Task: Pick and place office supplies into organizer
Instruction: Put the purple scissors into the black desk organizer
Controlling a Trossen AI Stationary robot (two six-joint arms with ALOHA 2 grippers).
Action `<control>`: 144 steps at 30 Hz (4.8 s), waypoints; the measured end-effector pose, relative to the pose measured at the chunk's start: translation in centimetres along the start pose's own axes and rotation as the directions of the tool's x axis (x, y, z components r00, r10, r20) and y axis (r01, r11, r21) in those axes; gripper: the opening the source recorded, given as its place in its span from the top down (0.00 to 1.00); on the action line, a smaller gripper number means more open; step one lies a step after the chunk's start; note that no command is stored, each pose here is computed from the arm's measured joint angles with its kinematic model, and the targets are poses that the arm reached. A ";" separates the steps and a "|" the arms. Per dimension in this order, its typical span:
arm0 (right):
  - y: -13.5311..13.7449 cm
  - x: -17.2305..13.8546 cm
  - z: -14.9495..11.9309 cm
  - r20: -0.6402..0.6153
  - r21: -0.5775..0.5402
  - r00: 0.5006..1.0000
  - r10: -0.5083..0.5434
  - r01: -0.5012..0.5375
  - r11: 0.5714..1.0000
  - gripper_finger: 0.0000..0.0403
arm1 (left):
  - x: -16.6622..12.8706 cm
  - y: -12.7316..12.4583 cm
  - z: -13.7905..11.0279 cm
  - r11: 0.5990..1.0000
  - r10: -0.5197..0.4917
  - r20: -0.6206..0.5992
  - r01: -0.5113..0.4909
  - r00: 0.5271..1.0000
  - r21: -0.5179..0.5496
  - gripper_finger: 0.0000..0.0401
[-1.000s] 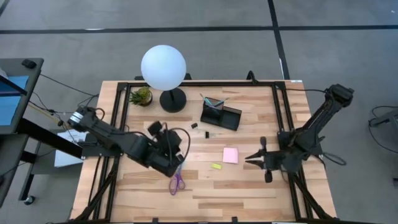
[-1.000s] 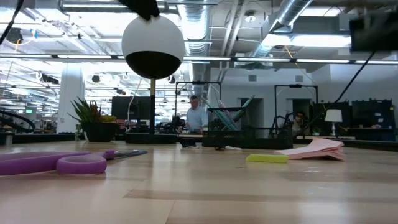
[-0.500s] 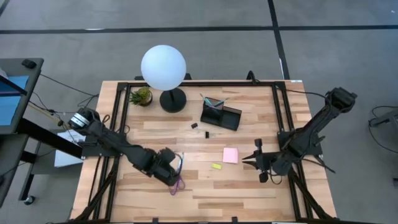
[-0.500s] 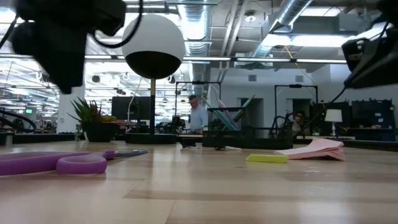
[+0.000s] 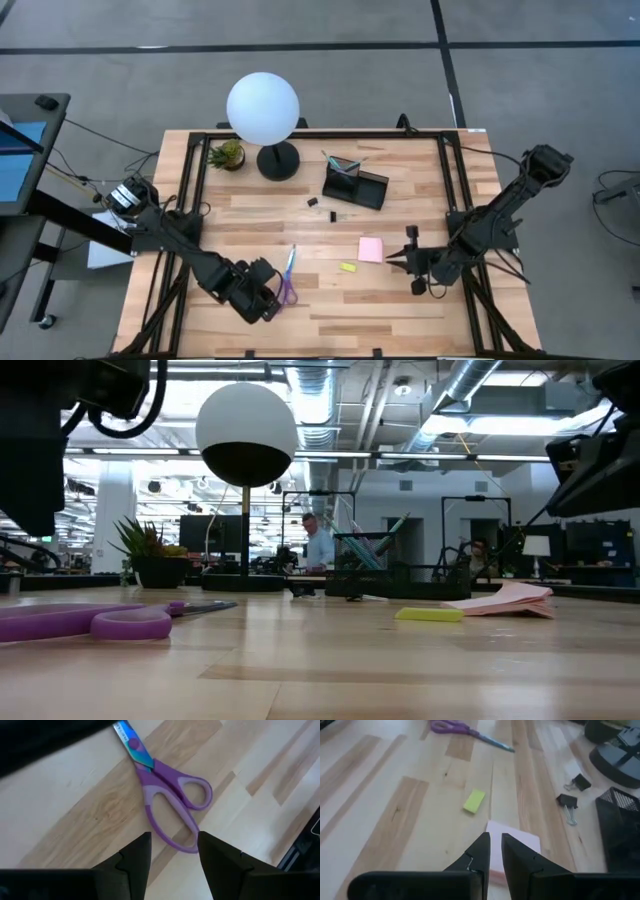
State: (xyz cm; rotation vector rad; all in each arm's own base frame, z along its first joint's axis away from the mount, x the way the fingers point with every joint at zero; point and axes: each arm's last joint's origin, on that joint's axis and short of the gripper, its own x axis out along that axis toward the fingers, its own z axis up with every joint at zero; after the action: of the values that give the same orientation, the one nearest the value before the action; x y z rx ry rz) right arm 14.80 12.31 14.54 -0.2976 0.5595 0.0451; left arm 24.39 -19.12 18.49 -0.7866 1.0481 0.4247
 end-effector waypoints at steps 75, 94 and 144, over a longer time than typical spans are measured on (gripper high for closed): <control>3.9 19.1 8.8 0.056 -0.621 0.954 -0.293 0.263 0.738 0.48 | 3.4 -0.9 10.1 0.963 0.169 -0.205 -0.117 0.964 0.243 0.99; 3.5 20.3 8.8 0.005 -0.557 0.924 -0.383 0.320 0.766 0.80 | 3.2 -1.4 12.3 0.975 0.055 -0.214 -0.006 0.975 0.223 0.99; 4.1 19.7 8.3 -0.027 -0.539 0.894 -0.446 0.363 0.760 0.86 | 3.5 -0.3 14.7 0.978 0.047 -0.190 -0.007 0.981 0.206 0.99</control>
State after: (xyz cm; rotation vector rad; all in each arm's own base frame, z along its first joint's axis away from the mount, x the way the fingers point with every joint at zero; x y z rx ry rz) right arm 35.29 17.85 9.73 -0.9646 0.6201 -0.2582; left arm 35.03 -8.45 19.48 -0.6384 1.2640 0.2607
